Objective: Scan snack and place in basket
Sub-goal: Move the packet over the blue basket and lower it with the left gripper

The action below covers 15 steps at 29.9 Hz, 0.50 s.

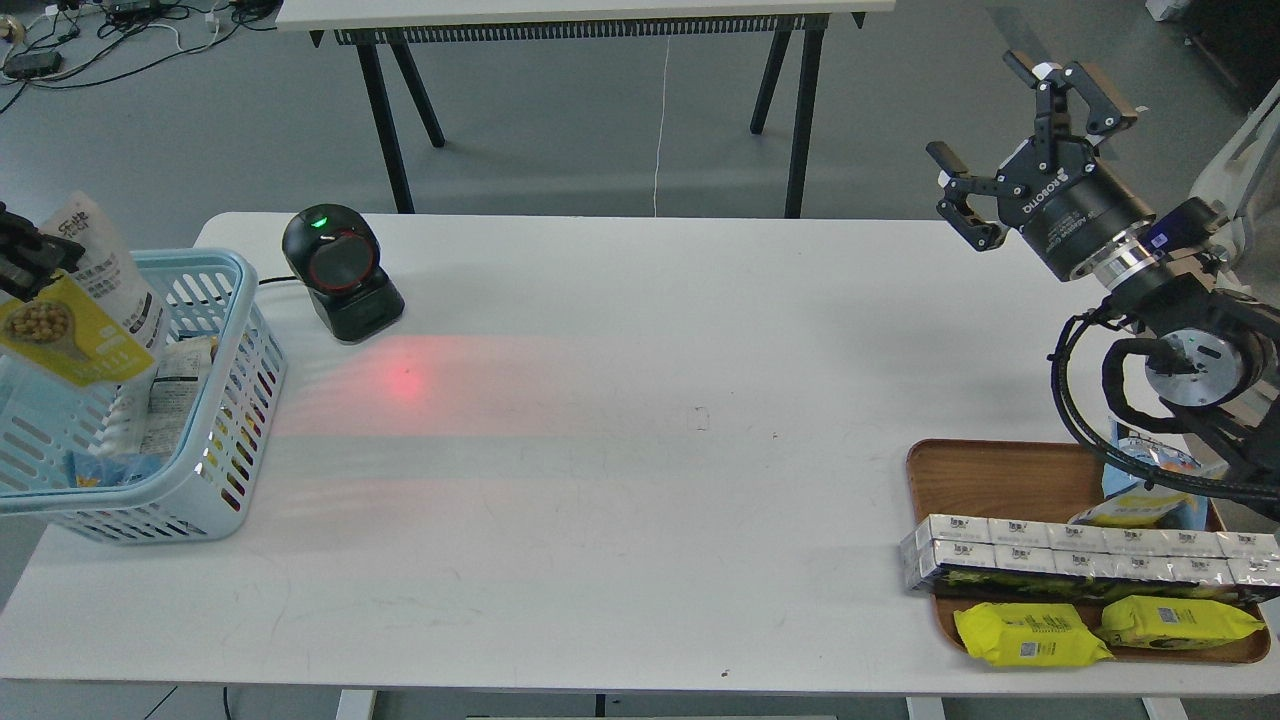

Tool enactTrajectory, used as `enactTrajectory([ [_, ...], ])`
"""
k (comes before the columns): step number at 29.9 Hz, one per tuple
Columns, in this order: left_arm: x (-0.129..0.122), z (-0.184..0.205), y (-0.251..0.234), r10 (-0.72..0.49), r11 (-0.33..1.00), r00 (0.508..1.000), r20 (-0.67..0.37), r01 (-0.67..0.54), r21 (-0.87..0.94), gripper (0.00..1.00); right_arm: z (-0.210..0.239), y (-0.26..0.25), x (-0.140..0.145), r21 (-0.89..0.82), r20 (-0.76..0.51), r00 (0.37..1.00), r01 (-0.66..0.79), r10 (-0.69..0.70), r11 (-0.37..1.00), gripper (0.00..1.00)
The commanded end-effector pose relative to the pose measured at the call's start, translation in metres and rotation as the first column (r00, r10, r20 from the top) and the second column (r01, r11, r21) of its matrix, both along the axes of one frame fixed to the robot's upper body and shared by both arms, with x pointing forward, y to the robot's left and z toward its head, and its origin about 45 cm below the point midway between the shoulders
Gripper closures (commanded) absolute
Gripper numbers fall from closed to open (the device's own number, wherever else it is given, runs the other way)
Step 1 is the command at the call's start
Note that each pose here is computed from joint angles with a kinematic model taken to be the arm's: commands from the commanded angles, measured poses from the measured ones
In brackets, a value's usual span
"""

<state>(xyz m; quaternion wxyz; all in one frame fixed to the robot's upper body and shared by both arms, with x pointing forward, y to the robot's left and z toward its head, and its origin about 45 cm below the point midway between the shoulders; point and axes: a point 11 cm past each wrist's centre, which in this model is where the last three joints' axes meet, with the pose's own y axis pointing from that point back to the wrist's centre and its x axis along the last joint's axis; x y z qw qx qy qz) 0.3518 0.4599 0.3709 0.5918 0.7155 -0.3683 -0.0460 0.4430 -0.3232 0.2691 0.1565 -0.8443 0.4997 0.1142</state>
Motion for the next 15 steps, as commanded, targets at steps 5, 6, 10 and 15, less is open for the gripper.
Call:
enactTrajectory([
  [5,-0.003,-0.027,-0.008,-0.006,1.0,0.998,-0.064,0.004,-0.027,0.98,-0.001,0.0,0.0,0.0,-0.001,1.0,0.0,0.0,1.0,0.05],
  [6,-0.002,-0.029,-0.011,-0.01,0.999,0.998,-0.065,0.008,-0.037,0.98,-0.001,0.0,-0.001,0.0,-0.003,1.0,0.001,-0.001,1.0,0.05],
  [10,0.0,-0.036,-0.021,-0.01,0.997,0.997,-0.079,0.004,-0.074,0.97,-0.002,0.0,-0.001,-0.001,-0.004,1.0,-0.002,0.002,1.0,0.05],
  [15,0.007,-0.041,-0.037,-0.037,0.99,0.998,-0.06,0.029,-0.136,0.91,-0.004,0.001,-0.001,-0.005,-0.008,1.0,-0.004,0.004,1.0,0.05],
])
